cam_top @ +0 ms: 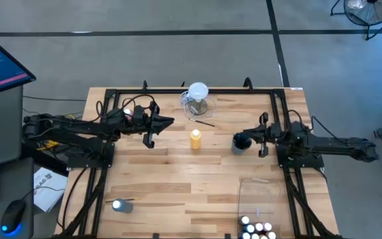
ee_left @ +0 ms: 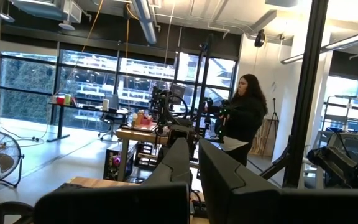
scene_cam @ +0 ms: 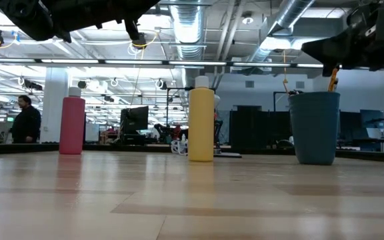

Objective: Pick & Place Paint Supplies
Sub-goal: Put the large yellow paint bottle into the bin

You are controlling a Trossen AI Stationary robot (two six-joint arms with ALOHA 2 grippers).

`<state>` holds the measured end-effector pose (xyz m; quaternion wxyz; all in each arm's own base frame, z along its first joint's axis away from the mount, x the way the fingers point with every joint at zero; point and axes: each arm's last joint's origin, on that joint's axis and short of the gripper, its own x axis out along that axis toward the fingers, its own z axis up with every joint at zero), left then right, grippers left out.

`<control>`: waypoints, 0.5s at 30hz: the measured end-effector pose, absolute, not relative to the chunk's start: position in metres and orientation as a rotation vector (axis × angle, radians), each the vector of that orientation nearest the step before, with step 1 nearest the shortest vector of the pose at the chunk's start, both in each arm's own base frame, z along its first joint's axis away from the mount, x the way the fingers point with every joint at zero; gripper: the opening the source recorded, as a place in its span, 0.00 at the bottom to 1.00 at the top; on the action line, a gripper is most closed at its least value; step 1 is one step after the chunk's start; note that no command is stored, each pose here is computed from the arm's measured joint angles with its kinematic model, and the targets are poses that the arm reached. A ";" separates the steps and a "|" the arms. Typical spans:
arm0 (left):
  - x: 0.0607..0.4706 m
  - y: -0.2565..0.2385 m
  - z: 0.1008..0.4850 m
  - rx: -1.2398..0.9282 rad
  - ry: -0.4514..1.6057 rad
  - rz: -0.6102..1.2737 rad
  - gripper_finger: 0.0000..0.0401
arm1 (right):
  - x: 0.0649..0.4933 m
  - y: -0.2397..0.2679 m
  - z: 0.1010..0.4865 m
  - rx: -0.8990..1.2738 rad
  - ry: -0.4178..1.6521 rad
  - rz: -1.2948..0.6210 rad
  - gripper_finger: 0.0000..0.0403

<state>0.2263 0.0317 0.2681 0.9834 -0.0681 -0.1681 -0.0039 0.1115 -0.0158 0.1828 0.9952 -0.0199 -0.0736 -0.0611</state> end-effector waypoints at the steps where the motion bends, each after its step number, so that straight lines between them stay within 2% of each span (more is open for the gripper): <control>1: 0.226 0.032 0.268 -0.137 -0.338 -0.008 0.00 | 0.111 -0.015 0.183 -0.040 -0.152 -0.121 0.00; 15: 0.226 0.032 0.268 -0.137 -0.339 -0.008 0.00 | 0.096 -0.013 0.191 -0.049 -0.258 -0.115 0.00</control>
